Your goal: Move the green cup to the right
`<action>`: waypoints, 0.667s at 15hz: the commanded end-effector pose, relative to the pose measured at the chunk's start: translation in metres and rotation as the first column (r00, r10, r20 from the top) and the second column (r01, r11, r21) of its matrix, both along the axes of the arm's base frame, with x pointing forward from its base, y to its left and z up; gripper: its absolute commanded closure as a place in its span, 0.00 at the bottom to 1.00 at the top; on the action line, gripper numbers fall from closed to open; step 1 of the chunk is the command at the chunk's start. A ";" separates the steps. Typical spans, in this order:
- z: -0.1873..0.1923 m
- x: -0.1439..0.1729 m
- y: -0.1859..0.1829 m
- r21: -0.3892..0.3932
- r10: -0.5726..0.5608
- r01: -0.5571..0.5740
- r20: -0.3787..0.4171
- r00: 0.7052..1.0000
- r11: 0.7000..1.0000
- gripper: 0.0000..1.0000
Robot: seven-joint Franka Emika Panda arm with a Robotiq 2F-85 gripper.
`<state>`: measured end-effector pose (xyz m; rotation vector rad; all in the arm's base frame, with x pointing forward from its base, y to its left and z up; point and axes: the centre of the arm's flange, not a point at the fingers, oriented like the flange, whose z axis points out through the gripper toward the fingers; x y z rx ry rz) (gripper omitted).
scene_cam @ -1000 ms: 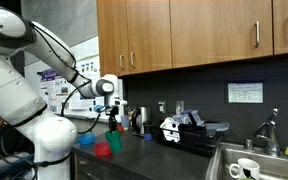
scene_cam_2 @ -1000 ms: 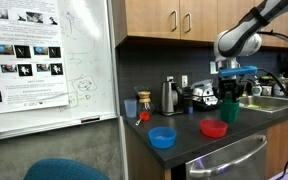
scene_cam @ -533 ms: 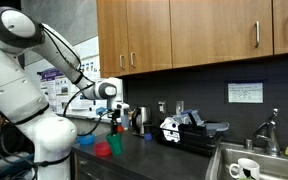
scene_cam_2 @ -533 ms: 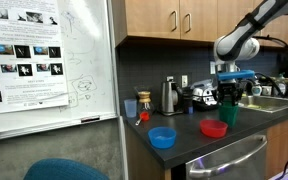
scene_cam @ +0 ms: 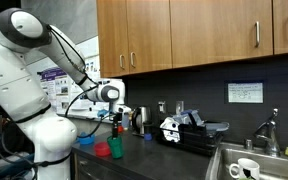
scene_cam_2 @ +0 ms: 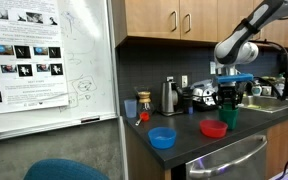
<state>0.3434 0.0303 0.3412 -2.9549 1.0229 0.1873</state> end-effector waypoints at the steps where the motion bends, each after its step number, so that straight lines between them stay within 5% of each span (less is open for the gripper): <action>1: -0.008 -0.007 -0.006 0.028 -0.045 0.045 0.005 0.999 0.999 0.49; 3: -0.006 -0.008 -0.007 0.035 -0.054 0.054 0.009 0.998 0.998 0.71; 7: 0.003 -0.008 -0.009 0.031 -0.066 0.066 0.023 0.998 0.997 0.97; 10: 0.020 -0.010 -0.004 0.020 -0.066 0.065 0.056 0.996 0.998 1.00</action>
